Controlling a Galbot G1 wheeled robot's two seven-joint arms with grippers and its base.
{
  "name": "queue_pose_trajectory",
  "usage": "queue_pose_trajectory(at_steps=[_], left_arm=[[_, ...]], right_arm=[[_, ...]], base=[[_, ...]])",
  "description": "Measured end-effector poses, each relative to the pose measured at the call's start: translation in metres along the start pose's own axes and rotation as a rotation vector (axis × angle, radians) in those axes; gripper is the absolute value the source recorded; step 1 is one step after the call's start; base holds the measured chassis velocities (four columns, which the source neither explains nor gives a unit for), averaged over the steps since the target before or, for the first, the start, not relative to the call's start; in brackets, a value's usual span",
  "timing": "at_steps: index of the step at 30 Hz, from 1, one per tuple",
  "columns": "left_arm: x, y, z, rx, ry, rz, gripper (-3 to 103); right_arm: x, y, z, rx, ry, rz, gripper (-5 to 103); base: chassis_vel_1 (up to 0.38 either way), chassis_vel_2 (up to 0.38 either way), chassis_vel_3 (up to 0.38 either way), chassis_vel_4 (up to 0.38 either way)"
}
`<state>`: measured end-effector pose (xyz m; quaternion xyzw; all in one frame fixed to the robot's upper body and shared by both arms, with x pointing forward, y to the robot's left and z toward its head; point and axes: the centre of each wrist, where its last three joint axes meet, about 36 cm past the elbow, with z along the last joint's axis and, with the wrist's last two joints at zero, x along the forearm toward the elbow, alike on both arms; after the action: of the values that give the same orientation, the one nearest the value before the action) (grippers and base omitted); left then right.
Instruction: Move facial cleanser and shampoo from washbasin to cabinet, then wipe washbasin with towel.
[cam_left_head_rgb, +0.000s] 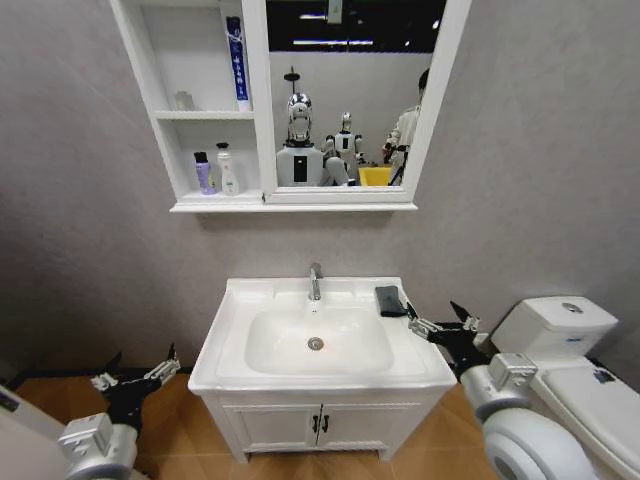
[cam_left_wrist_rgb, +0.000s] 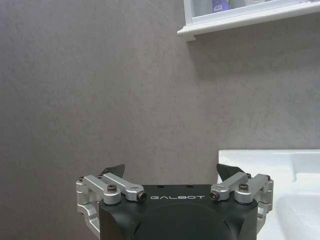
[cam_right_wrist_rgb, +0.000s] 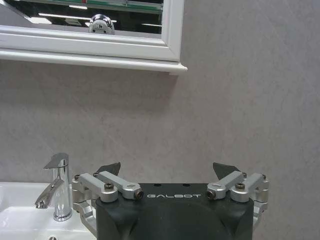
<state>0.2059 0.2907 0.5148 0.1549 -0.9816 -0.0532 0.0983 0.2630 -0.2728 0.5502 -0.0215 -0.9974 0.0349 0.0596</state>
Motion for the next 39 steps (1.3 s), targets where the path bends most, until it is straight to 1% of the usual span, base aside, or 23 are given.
queue_pose_trajectory(at_steps=[8,14,24,26,27,28,31,32,35,36,37,39], left_arm=[[0.0,0.0,0.0,0.0,0.001,0.0,100],[0.0,0.0,0.0,0.0,0.001,0.0,100],[0.0,0.0,0.001,0.0,0.002,0.0,100],[0.0,0.0,0.001,0.0,0.002,0.0,100],[0.0,0.0,0.001,0.0,0.002,0.0,100],[0.0,0.0,0.001,0.0,0.002,0.0,100],[0.0,0.0,0.001,0.0,0.002,-0.001,100],[0.0,0.0,0.001,0.0,0.002,-0.001,100],[0.0,0.0,0.001,0.0,0.002,0.0,100],[0.0,0.0,0.001,0.0,0.002,0.0,100],[0.0,0.0,0.001,0.0,0.002,0.0,100],[0.0,0.0,0.001,0.0,0.002,0.0,100]], right_arm=[[0.0,0.0,0.0,-0.001,0.005,-0.004,100],[0.001,-0.001,0.0,0.001,0.003,-0.003,100],[-0.005,-0.004,0.001,0.019,0.009,0.01,100],[-0.018,-0.012,0.005,0.025,0.036,0.038,100],[-0.029,-0.017,0.007,0.019,0.069,0.06,100],[-0.029,-0.017,0.007,0.019,0.069,0.06,100],[-0.063,-0.034,0.01,-0.018,0.174,0.092,100],[-0.063,-0.034,0.01,-0.018,0.174,0.092,100],[-0.101,-0.05,0.014,-0.03,0.25,0.078,100],[-0.101,-0.05,0.014,-0.03,0.25,0.078,100],[-0.11,-0.053,0.015,-0.034,0.267,0.07,100],[-0.144,-0.06,0.013,-0.047,0.306,0.055,100]], base=[[-0.006,-0.011,0.009,0.013],[-0.094,-0.084,0.091,0.067],[-0.033,-0.044,0.037,0.03],[0.0,0.0,0.0,0.0],[0.0,0.0,0.0,0.0],[0.0,0.0,0.0,0.0],[0.0,0.0,0.0,0.0],[0.0,0.0,0.0,0.0],[0.0,0.0,0.0,0.0],[0.0,0.0,0.0,0.0],[0.0,0.0,0.0,0.0],[0.0,0.0,0.0,0.0]])
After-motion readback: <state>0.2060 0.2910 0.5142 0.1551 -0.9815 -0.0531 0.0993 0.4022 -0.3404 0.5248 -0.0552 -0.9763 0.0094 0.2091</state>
